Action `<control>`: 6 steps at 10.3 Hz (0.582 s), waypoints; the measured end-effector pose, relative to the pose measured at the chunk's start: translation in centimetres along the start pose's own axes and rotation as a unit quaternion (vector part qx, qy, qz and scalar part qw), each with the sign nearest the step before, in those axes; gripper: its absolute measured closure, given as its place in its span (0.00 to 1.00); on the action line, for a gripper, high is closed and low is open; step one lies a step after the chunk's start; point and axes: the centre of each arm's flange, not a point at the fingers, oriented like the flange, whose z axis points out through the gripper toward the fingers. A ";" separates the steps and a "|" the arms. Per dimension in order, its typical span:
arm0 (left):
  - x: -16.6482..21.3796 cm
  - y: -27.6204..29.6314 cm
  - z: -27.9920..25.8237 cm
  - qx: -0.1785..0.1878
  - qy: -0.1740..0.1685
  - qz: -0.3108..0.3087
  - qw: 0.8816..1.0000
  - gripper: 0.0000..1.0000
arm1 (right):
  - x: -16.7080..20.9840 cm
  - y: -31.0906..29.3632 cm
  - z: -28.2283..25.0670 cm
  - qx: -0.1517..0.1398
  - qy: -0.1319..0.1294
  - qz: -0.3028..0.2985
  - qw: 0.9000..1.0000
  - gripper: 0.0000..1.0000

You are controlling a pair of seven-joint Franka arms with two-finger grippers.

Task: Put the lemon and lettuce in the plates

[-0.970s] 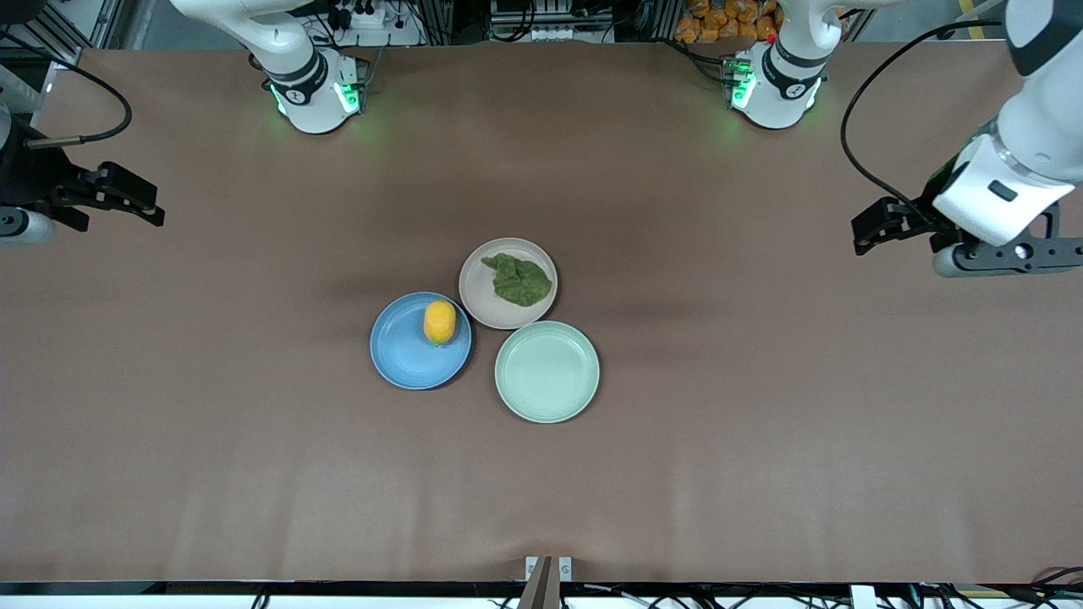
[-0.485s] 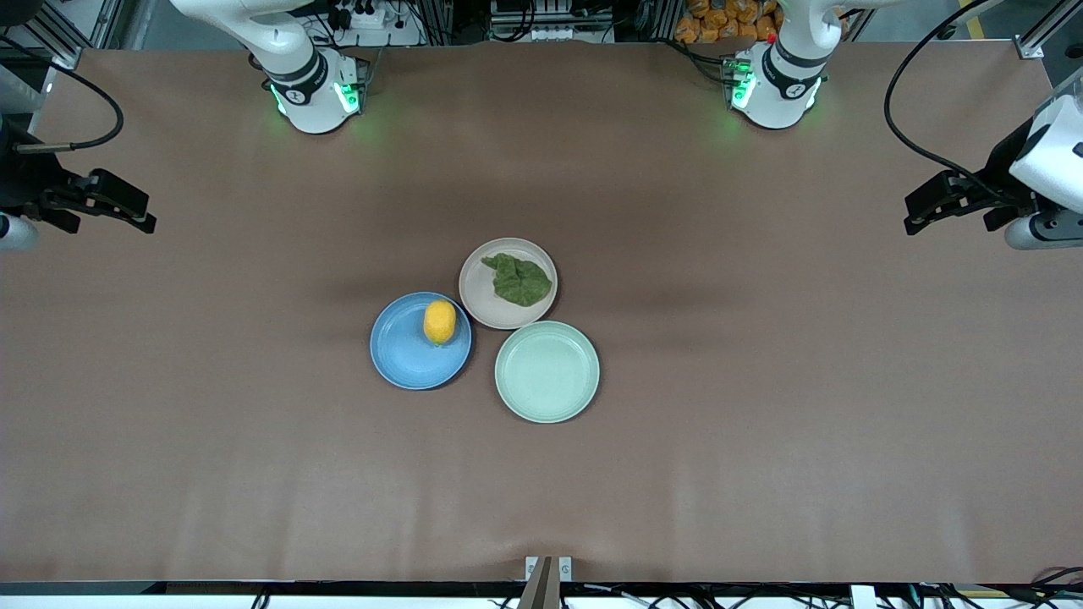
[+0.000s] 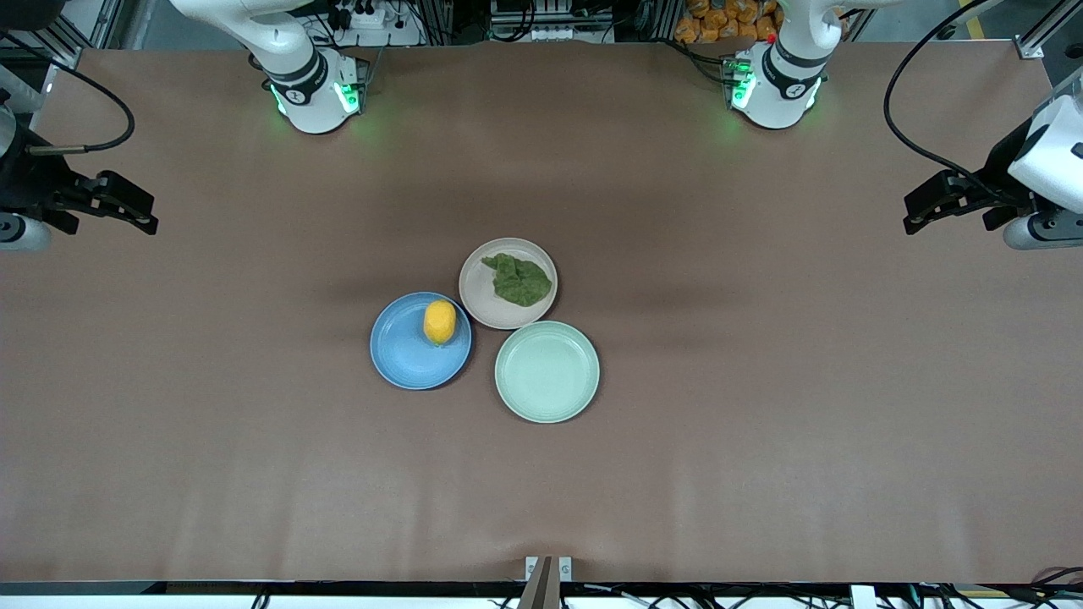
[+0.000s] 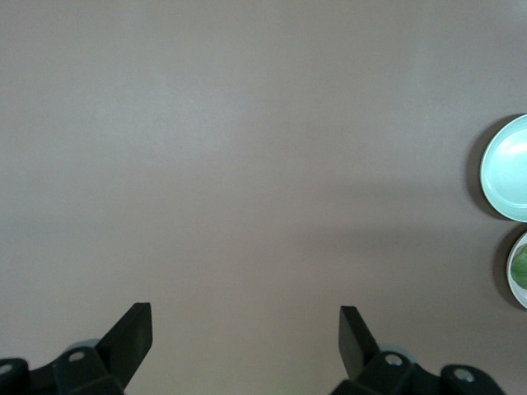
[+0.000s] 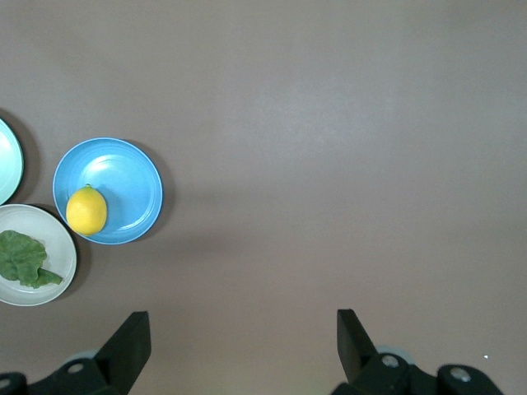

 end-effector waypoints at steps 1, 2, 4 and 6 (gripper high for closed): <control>0.0 0.1 0.0 0.000 0.000 0.001 1.000 0.00 | 0.0 0.0 0.0 0.000 0.000 0.000 1.000 0.00; 0.0 0.1 0.0 0.000 0.000 0.001 1.000 0.00 | 0.0 0.0 0.0 0.000 0.000 0.000 1.000 0.00; -0.1 0.1 0.1 0.001 -0.003 0.001 1.000 0.00 | 0.0 0.0 0.0 0.000 0.000 0.000 1.000 0.00; -0.1 0.1 0.2 0.001 -0.005 0.001 1.000 0.00 | 0.1 0.1 0.1 0.000 -0.001 0.001 1.000 0.00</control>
